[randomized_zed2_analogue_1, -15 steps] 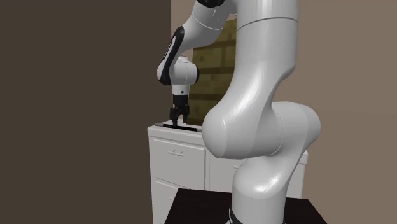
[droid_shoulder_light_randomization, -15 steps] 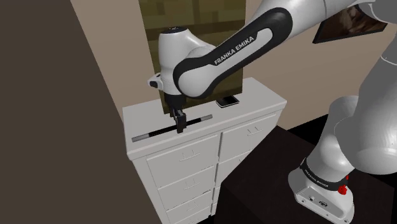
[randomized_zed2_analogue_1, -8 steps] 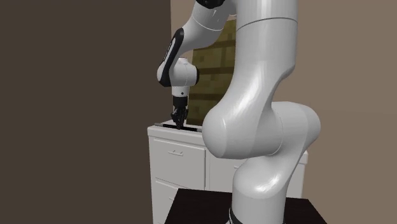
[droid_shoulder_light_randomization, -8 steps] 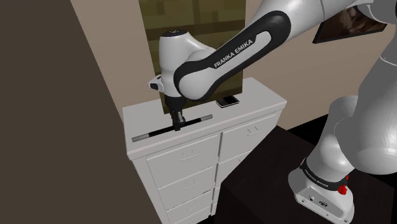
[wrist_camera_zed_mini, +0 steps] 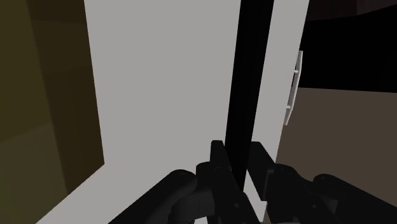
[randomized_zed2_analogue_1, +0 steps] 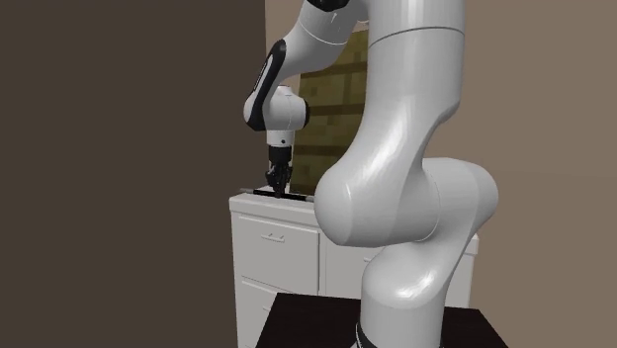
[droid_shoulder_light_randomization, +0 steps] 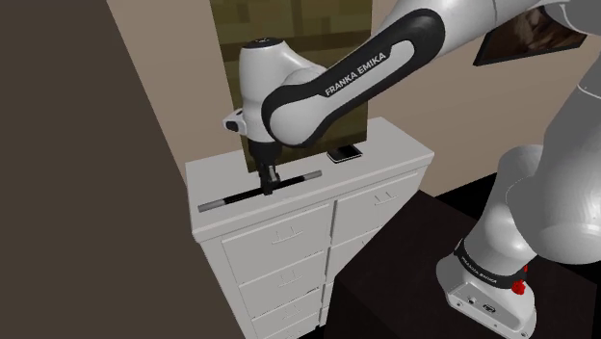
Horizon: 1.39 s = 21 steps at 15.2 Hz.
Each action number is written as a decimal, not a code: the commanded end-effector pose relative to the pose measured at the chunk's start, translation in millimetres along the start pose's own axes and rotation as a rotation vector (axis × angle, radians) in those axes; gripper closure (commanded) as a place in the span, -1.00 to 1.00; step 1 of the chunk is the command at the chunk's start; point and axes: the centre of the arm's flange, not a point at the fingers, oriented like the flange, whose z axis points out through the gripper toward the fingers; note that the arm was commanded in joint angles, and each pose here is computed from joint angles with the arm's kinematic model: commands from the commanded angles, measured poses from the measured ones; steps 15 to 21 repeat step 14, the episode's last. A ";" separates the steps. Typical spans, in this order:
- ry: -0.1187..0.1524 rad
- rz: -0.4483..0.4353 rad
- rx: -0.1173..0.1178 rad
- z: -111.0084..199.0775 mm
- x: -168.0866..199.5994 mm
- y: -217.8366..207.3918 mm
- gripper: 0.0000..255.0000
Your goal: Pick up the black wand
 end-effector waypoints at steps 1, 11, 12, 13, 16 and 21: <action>0.000 0.000 0.000 -10.0 0.3 0.4 1.00; 0.000 0.000 0.000 -62.6 3.7 2.5 1.00; 0.000 0.000 0.000 -67.9 4.0 2.7 1.00; 0.000 0.000 0.000 -68.7 4.0 2.7 1.00; 0.000 0.000 0.000 -68.7 4.1 2.7 1.00; 0.000 0.000 0.000 -68.7 4.1 2.7 1.00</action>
